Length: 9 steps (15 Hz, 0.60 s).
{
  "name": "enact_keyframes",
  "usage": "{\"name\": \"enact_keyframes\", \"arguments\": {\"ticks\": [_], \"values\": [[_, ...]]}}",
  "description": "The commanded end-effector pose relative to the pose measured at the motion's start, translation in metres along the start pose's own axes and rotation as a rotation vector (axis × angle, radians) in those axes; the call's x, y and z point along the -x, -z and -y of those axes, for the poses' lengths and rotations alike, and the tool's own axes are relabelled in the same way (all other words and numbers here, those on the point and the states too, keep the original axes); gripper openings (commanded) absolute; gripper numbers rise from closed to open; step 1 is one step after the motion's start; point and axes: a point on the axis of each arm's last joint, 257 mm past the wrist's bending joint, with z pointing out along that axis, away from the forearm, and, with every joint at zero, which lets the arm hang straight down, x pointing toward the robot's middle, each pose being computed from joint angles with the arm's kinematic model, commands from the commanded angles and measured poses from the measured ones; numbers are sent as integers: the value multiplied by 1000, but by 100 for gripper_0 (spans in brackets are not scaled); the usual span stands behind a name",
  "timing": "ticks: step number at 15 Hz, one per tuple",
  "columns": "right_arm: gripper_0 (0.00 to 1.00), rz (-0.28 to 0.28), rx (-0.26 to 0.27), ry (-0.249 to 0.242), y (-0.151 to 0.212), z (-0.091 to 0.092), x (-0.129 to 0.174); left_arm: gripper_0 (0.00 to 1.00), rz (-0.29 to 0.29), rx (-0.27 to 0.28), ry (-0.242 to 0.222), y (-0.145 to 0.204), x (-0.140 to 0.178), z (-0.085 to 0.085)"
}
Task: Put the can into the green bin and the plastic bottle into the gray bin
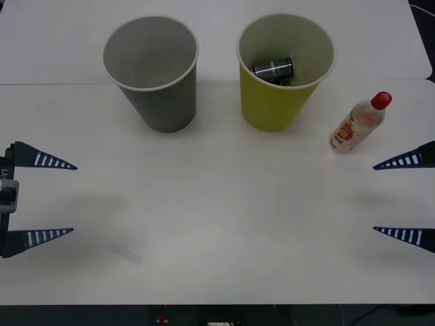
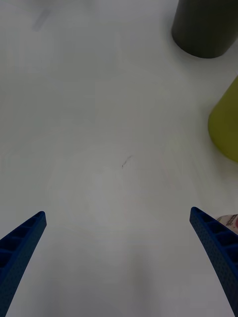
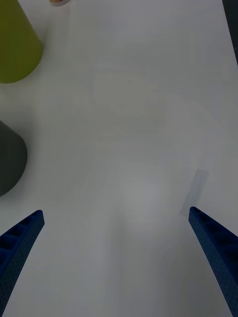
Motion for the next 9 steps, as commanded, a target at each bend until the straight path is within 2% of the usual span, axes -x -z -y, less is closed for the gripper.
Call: {"name": "enact_keyframes", "arguments": {"ticks": [1,2,3,4,9], "values": [[100,0,0,0,0,0,0,100,0,0,0,0,0,0],[100,0,0,0,0,0,0,100,0,0,0,0,0,0],[100,16,10,-62,-8,-15,-10,100,0,0,0,0,0,0],[100,25,3,-77,-7,-15,-11,100,0,0,0,0,0,0],[100,36,-7,-73,-7,-13,-9,100,0,0,0,0,0,0]]}}
